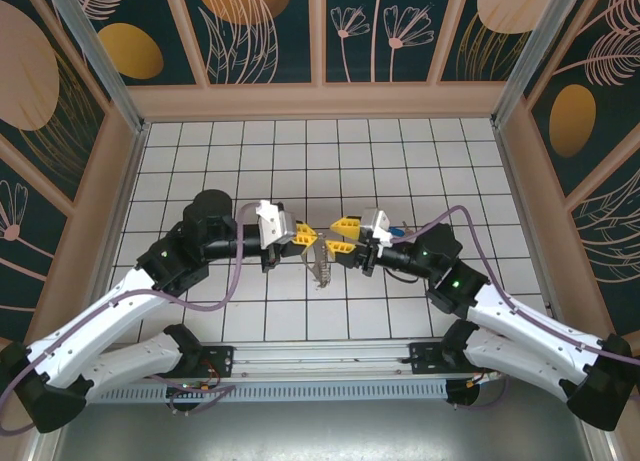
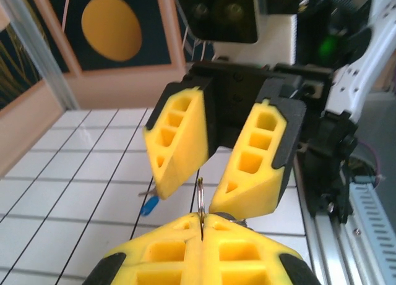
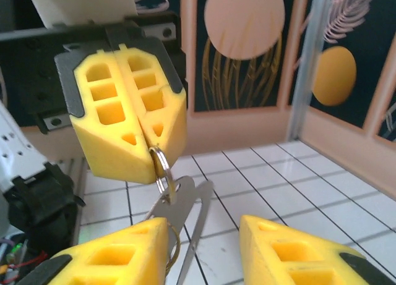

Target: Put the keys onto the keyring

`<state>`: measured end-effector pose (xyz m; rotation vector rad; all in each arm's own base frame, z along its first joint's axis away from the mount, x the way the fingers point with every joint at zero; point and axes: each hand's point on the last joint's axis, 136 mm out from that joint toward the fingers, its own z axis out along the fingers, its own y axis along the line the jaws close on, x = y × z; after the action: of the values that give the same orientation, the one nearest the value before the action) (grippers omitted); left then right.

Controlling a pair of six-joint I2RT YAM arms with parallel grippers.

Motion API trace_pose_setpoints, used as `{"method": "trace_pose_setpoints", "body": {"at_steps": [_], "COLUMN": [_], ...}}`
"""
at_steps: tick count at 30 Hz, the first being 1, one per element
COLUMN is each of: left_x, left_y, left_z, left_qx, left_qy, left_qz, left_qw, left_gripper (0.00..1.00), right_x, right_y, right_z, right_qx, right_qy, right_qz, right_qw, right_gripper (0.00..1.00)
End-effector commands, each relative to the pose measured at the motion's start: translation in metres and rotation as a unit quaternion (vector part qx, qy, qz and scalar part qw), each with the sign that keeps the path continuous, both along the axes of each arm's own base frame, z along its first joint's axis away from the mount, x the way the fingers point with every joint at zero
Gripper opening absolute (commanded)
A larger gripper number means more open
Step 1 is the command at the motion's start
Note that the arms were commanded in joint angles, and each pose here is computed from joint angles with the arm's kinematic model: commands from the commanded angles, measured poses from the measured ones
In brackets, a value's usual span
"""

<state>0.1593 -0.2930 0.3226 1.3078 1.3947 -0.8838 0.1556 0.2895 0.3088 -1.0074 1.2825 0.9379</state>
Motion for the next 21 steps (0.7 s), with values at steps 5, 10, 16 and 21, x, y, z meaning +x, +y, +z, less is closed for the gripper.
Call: {"method": "trace_pose_setpoints", "body": {"at_steps": [5,10,16,21], "left_x": [0.012,0.012,0.007,0.006], "left_y": [0.004,0.004,0.005,0.005], "left_z": [-0.024,-0.038,-0.042,-0.047], "left_qx": [0.088,0.121,0.130,0.146], "left_qy": [0.013,0.038,0.051,0.057], "left_qz": [0.023,0.016,0.009,0.000], "left_qw": [0.996,0.992,0.990,0.988], "left_gripper": [0.00,0.00,0.00,0.00], "right_x": [0.002,-0.004,-0.006,-0.009], "right_y": [-0.001,0.003,0.009,0.015], "right_z": [-0.011,-0.011,-0.016,-0.016], "right_qx": [-0.062,-0.067,-0.075,-0.077], "right_qy": [-0.013,-0.021,-0.018,-0.018], "right_qz": [-0.038,-0.031,-0.019,-0.004], "right_qw": [0.997,0.997,0.997,0.997], "right_gripper": [0.29,0.26,0.25,0.24]}}
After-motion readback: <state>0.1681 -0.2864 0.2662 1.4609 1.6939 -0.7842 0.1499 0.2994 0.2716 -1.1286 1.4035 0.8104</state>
